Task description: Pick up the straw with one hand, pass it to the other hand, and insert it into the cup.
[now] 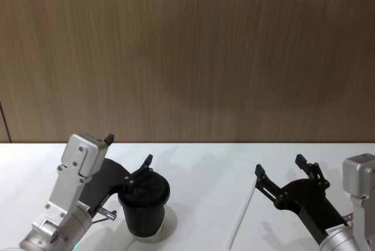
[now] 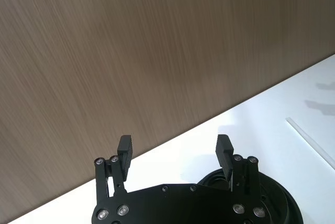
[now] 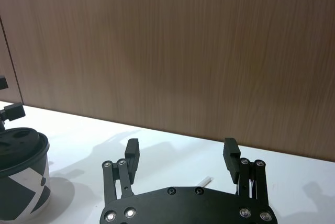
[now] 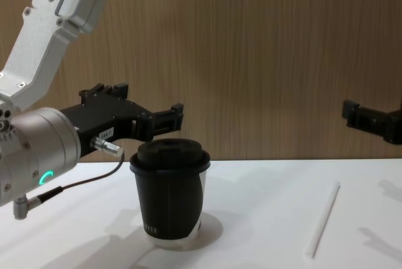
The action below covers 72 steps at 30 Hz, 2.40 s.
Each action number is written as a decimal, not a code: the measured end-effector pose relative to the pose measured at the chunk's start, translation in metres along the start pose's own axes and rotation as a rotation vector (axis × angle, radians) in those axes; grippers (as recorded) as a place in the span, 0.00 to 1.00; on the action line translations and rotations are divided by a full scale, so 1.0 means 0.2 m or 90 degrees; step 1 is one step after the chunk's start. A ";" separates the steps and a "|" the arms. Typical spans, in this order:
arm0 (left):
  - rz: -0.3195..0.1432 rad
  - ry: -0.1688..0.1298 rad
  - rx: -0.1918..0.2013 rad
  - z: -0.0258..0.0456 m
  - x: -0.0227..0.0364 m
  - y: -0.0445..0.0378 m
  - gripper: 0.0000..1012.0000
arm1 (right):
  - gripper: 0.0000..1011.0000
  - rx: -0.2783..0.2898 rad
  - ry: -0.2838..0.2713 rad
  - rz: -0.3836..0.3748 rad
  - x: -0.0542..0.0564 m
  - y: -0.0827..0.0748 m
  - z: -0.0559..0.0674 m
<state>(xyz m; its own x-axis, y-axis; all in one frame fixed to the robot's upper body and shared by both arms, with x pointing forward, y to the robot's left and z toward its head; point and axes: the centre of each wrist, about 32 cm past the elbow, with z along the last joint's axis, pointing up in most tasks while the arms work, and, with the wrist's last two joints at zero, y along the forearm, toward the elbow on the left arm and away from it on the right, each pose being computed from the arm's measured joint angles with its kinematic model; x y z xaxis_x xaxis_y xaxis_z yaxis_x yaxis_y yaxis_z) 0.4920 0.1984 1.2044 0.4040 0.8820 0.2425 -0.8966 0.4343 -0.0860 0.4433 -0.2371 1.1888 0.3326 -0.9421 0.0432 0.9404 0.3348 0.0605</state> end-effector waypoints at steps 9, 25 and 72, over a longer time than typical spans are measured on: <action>0.000 0.000 0.000 0.000 0.000 0.000 0.99 | 0.99 0.000 0.000 0.000 0.00 0.00 0.00; 0.000 0.000 0.000 0.000 0.000 0.000 0.99 | 0.99 -0.022 0.004 -0.008 -0.02 0.01 0.02; 0.000 0.000 0.000 0.000 0.000 0.000 0.99 | 0.99 -0.319 -0.073 -0.087 -0.39 0.09 0.16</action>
<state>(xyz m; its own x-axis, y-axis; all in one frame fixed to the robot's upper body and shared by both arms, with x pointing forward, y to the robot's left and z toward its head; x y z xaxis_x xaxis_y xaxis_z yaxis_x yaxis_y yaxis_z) 0.4920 0.1984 1.2044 0.4040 0.8820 0.2425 -0.8966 0.4343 -0.0859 0.4313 -0.1574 1.2174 0.2215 -0.9588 0.1779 0.9027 0.1326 -0.4092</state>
